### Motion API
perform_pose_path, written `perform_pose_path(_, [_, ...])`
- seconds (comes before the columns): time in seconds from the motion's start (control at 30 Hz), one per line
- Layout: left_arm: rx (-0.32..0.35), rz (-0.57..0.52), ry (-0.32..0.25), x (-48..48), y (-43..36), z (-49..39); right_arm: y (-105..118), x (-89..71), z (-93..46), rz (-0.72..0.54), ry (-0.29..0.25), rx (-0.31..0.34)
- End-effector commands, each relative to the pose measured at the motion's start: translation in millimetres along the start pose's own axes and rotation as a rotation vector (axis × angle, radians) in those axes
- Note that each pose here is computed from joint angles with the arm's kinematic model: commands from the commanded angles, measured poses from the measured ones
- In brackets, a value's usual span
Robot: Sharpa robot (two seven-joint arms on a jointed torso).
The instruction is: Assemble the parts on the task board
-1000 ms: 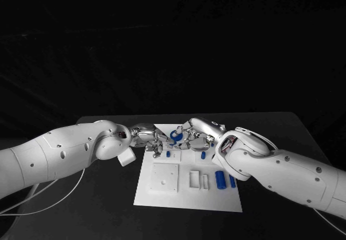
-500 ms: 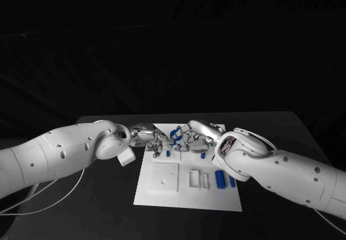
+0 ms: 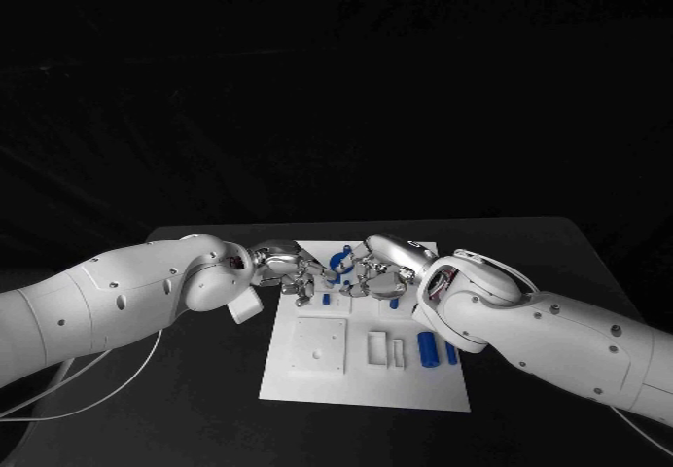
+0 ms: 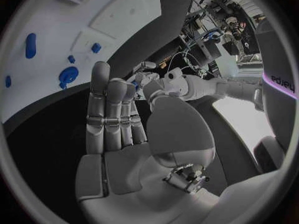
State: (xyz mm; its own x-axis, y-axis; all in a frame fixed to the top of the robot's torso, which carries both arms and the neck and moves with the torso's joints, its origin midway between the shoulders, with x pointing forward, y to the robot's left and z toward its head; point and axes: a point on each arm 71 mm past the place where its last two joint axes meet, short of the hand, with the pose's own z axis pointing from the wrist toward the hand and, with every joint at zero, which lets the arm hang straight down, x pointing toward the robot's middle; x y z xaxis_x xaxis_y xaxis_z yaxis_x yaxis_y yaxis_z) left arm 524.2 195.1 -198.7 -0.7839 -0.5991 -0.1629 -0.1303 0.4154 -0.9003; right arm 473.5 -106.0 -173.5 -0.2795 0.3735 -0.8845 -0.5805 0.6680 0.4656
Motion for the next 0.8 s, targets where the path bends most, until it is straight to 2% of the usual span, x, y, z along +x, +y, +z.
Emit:
perform_pose_path(0.03, [0.004,-0.012,-0.049,-3.5,-1.3,0.3,0.6,4.4,-0.6,-0.003,0.036,-0.006])
perform_pose_path(0.53, [-0.009,-0.015,-0.057,-5.8,0.3,-0.1,-0.9,4.8,0.2,-0.002,0.03,0.001])
perform_pose_path(0.67, [-0.013,-0.007,-0.054,-4.1,-0.2,1.0,-4.3,3.9,0.1,0.003,0.02,0.027])
perform_pose_path(0.8, [-0.027,0.02,-0.065,-0.8,-1.2,3.8,-11.8,0.2,-0.9,0.025,-0.019,0.068])
